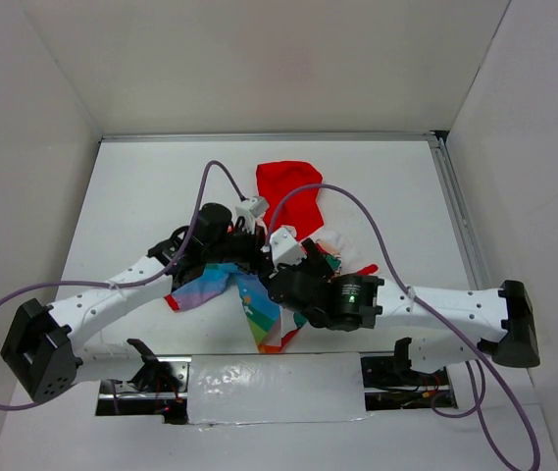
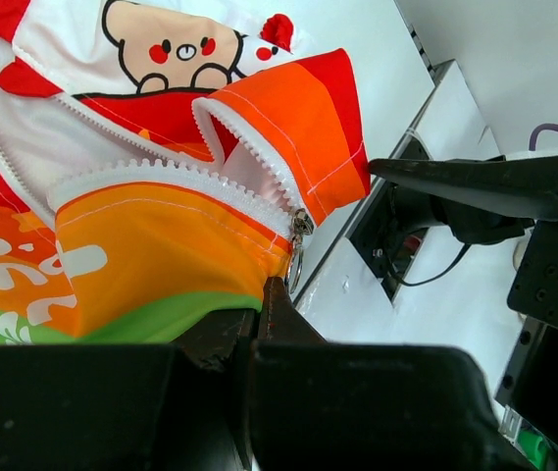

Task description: Zip up the jacket

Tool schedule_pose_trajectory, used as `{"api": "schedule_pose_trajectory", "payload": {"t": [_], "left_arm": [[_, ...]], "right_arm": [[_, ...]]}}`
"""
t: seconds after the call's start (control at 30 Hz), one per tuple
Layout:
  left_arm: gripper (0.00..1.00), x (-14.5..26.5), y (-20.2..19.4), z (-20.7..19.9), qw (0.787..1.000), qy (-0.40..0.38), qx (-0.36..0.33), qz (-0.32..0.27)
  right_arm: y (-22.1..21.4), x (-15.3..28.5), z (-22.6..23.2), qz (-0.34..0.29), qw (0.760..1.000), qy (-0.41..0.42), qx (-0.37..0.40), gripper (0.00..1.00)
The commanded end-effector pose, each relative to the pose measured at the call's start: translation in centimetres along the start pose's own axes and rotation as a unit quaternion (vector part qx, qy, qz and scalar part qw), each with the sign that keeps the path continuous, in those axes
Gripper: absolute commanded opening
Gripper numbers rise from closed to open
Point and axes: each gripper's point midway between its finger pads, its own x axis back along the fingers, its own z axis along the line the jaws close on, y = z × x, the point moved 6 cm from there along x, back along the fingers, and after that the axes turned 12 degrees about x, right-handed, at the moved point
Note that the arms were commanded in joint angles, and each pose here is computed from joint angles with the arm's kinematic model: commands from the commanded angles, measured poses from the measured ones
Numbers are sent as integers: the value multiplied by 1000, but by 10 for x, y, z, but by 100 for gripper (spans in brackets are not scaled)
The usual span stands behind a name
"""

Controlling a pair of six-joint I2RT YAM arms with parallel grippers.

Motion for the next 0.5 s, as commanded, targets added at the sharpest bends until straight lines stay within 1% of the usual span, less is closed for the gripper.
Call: {"api": "schedule_pose_trajectory", "payload": {"t": [0.0, 0.1, 0.13, 0.23, 0.27, 0.43, 0.47], "left_arm": [[0, 11, 15, -22, 999, -39, -15, -18], [0, 10, 15, -22, 999, -45, -17, -15], [0, 10, 15, -22, 999, -44, -17, -14], [0, 9, 15, -22, 999, -45, -16, -10], [0, 9, 15, -22, 999, -46, -18, -9], [0, 9, 14, -23, 998, -52, -20, -4], [0, 9, 14, -22, 998, -51, -19, -3]], "right_arm": [[17, 1, -11, -25, 998, -52, 30, 83], [18, -4, -9, -23, 997, -59, 46, 75], [19, -4, -7, -25, 997, -58, 50, 74], [20, -7, -1, -29, 997, -42, 59, 68], [21, -8, 0, -32, 997, -38, 66, 67], [25, -13, 0, -39, 995, -51, 73, 57], [26, -14, 0, -40, 995, -50, 71, 57]]}}
